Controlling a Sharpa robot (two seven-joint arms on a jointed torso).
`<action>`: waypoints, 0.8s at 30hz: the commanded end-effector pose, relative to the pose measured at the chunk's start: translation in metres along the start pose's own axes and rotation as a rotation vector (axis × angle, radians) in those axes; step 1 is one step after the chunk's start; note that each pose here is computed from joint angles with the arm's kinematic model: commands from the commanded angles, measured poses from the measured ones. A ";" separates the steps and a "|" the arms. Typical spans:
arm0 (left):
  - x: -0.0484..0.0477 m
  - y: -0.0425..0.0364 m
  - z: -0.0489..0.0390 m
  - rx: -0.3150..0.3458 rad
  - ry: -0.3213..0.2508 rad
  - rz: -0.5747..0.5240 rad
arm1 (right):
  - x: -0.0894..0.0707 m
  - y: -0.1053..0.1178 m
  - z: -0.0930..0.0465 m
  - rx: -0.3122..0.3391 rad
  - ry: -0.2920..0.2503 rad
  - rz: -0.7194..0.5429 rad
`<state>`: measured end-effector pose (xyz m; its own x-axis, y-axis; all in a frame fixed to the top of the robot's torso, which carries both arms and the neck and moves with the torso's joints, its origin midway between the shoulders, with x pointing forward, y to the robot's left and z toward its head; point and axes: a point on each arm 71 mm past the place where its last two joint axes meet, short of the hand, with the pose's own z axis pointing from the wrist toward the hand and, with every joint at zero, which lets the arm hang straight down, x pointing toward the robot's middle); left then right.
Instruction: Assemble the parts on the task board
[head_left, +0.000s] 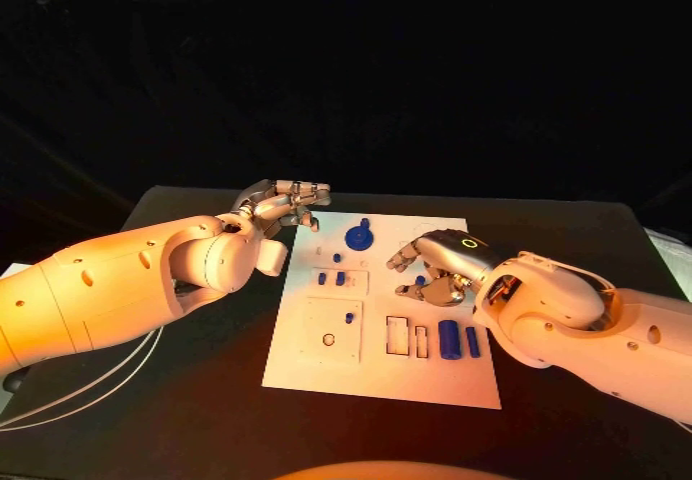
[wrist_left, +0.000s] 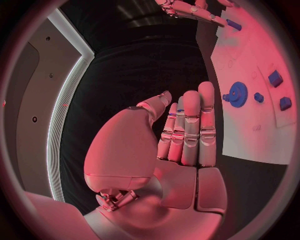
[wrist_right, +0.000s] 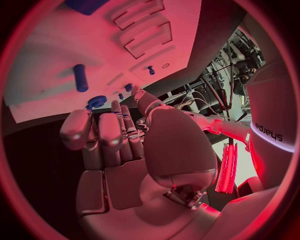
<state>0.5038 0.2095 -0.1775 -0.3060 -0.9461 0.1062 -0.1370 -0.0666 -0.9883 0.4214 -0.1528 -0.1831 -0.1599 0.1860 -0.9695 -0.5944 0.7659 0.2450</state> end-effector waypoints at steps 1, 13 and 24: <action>0.0036 -0.0006 0.0003 0.004 0.022 -0.005 | -0.005 -0.011 -0.003 0.042 0.057 -0.030; 0.0094 0.0004 0.0009 0.002 0.037 -0.008 | -0.007 -0.042 -0.005 0.136 0.156 -0.153; 0.0094 0.0008 0.0013 0.000 0.037 -0.007 | 0.005 -0.035 0.003 0.091 0.206 -0.169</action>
<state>0.5026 0.2027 -0.1782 -0.3211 -0.9405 0.1110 -0.1418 -0.0681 -0.9876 0.4454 -0.1781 -0.1934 -0.2191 -0.0210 -0.9755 -0.5326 0.8402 0.1015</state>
